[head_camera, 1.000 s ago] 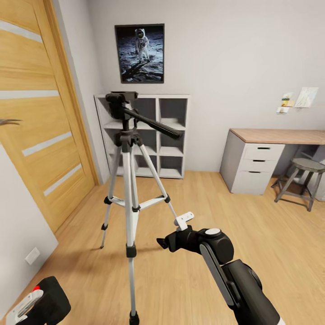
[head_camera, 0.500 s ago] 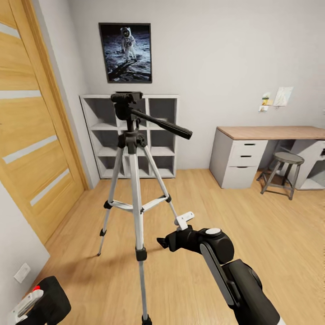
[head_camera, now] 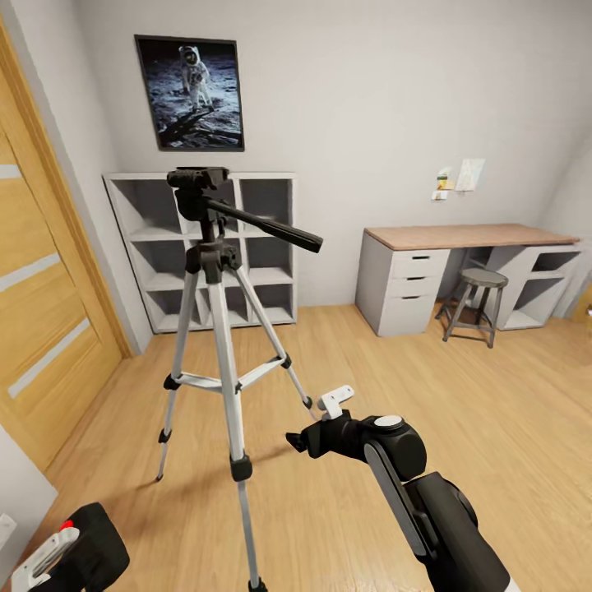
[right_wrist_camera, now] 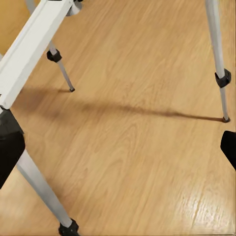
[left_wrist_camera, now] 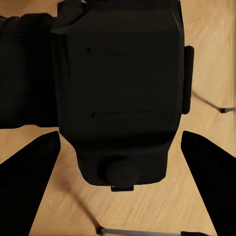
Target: Attach the digital camera to the camera tripod in the bedroom.
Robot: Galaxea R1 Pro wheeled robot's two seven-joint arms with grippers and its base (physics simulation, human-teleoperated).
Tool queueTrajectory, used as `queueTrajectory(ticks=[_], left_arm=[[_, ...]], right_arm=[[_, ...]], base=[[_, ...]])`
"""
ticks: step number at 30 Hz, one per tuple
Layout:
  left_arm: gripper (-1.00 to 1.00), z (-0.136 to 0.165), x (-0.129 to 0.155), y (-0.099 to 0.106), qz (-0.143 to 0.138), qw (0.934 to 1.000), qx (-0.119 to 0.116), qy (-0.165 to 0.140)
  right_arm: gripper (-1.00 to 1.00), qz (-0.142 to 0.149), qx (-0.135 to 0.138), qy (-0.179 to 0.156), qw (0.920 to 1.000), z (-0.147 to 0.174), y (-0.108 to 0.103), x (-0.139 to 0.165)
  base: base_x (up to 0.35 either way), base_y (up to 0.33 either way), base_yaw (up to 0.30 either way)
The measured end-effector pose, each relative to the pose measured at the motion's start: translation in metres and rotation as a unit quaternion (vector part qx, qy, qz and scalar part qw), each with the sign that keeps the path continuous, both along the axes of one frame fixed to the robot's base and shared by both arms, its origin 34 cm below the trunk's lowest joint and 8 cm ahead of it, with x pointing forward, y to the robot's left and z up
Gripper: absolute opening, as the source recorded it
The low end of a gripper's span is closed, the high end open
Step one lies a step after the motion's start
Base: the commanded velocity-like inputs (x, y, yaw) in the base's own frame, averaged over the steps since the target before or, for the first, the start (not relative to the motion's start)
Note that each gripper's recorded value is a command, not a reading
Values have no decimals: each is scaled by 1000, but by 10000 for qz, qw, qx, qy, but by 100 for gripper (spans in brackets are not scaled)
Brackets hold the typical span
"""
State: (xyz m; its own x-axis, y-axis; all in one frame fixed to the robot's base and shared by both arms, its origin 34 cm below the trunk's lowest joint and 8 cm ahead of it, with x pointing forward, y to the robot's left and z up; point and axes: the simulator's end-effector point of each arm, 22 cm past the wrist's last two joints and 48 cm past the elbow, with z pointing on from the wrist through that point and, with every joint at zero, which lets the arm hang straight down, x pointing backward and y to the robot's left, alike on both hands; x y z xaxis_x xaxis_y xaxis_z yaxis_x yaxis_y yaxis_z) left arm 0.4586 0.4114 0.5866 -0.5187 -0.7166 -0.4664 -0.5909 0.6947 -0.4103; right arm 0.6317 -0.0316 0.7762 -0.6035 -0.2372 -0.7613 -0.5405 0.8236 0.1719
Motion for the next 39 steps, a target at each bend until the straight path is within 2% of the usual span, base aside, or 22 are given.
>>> queueTrajectory(ticks=[14, 22, 27, 32, 39], left_arm=[[-100, 0, 0, -1, -7, 10000, -6, -4], [-100, 1, 1, -1, -18, 10000, -2, -5], [-100, 3, 11, -16, -238, 9997, -57, -33], [-100, 19, 23, -32, -509, 9987, -57, -53], [-100, 50, 33, -31, -685, 9975, 110, -119]], right_arm=[[100, 1, 1, -1, 10000, 0, 0, 0], [100, 0, -4, 0, 10000, 0, 0, 0], [100, -1, -7, 0, 10000, 0, -1, 0], [100, -2, -7, 0, 10000, 9, -1, 1], [100, -7, -8, 3, 10000, 23, -1, 3]], base=[[0, 251, -239], [0, 176, -97], [0, 40, -21], [0, 13, -7], [0, 3, -2]])
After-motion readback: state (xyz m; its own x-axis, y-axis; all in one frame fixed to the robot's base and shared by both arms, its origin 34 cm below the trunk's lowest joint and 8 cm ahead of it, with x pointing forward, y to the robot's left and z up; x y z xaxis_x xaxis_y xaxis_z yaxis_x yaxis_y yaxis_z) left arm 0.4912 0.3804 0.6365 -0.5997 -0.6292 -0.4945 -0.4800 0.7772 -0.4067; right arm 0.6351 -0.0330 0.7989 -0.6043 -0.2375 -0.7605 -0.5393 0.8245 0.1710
